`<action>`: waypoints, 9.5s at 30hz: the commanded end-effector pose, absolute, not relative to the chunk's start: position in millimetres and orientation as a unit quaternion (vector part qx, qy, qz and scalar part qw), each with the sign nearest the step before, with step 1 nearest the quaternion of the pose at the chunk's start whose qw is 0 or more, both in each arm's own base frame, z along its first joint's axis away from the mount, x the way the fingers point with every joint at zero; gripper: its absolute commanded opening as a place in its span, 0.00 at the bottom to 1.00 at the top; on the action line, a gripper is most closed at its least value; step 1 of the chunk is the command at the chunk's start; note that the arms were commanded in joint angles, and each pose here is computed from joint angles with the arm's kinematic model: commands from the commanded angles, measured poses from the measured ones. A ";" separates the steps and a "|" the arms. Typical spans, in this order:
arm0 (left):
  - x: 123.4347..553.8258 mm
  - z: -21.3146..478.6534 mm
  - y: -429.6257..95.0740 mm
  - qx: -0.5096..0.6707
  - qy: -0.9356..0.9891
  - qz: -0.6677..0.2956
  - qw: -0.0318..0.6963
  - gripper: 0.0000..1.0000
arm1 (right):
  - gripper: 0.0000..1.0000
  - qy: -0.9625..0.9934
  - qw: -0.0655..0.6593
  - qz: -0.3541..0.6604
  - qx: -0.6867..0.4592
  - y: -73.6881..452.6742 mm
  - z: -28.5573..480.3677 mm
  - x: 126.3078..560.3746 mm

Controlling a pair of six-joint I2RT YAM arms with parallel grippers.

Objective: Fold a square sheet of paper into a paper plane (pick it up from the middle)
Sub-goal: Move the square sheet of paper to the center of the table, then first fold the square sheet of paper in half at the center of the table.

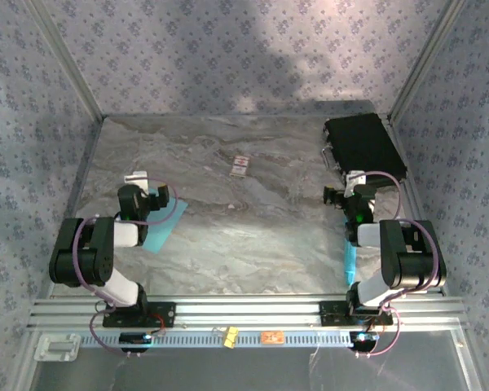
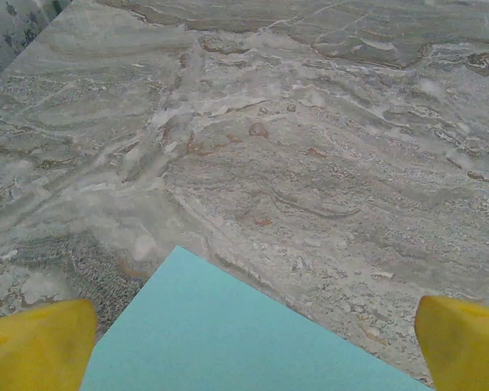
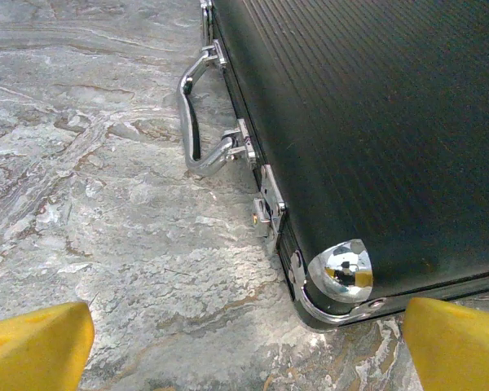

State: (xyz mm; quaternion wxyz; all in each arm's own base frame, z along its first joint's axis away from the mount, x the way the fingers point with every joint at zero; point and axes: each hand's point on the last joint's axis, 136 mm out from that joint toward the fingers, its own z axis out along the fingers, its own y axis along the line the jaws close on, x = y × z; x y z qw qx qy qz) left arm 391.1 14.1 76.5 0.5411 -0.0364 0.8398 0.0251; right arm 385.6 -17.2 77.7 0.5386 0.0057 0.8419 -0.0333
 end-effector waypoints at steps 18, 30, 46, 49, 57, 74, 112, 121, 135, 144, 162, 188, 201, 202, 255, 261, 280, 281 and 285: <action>398.1 88.9 14.8 -0.032 0.831 0.022 0.555 1.00 | 0.99 0.840 0.542 -0.018 0.012 -19.1 82.0 391.0; 398.0 88.7 14.7 -0.032 0.831 0.019 0.555 1.00 | 0.99 0.840 0.542 -0.026 0.011 -18.6 82.4 391.6; 389.4 113.3 21.3 -0.061 0.840 0.029 0.538 1.00 | 0.99 0.856 0.516 0.006 -0.040 5.2 103.5 390.2; 379.5 118.7 42.6 -0.157 0.850 0.045 0.502 1.00 | 0.98 0.866 0.498 0.034 -0.038 16.0 119.6 387.7; 336.9 114.7 37.8 -0.282 0.885 -0.028 0.369 1.00 | 0.99 0.871 0.434 0.198 0.117 41.0 175.1 360.8; 329.2 50.1 -10.9 -0.307 0.907 -0.152 0.244 1.00 | 0.99 0.879 0.363 0.305 0.041 138.7 157.3 310.6; 269.7 75.2 -183.5 -0.291 0.906 -0.188 0.243 1.00 | 0.99 0.891 0.330 0.295 0.099 137.4 125.9 275.9; 293.7 97.7 -168.5 -0.058 0.951 -0.226 0.202 1.00 | 0.99 0.888 0.341 0.276 0.134 126.6 128.5 280.3; 282.1 54.2 -193.2 0.006 0.964 -0.250 0.087 1.00 | 0.99 0.886 0.335 0.299 0.113 139.4 130.6 280.6; 266.7 22.4 -210.8 -0.076 0.971 -0.221 0.053 1.00 | 0.99 0.896 0.328 0.266 0.137 126.6 122.2 278.0; 279.1 45.5 -261.1 -0.214 0.937 -0.251 0.116 1.00 | 0.99 0.894 0.282 0.330 0.116 131.6 115.6 278.0; 262.4 67.7 -253.6 0.071 0.992 -0.060 0.089 0.93 | 0.99 0.908 0.297 0.287 0.068 156.6 117.0 266.1; 245.8 52.3 -248.3 0.073 0.995 -0.035 0.051 0.92 | 0.99 0.909 0.299 0.282 0.069 156.6 114.2 266.5; 245.3 51.1 -248.6 0.073 0.996 -0.034 0.049 0.92 | 0.99 0.909 0.298 0.283 0.068 157.0 113.7 266.2; 229.7 -7.3 -232.3 0.065 0.998 0.027 -0.005 0.91 | 0.99 0.915 0.289 0.267 0.095 146.6 97.9 258.9; 229.8 -8.7 -232.6 0.066 0.997 0.026 -0.006 0.91 | 0.99 0.915 0.288 0.265 0.095 145.9 97.6 259.9; 254.7 32.9 -262.0 0.074 0.992 -0.057 0.087 0.58 | 0.99 0.918 0.290 0.245 0.115 139.1 99.4 264.1; 256.6 36.3 -262.9 0.072 0.991 -0.064 0.097 0.54 | 0.99 0.918 0.289 0.243 0.118 137.9 99.0 263.9; 260.9 48.6 -268.5 0.072 0.987 -0.085 0.117 0.43 | 0.99 0.919 0.288 0.236 0.127 134.9 98.9 263.6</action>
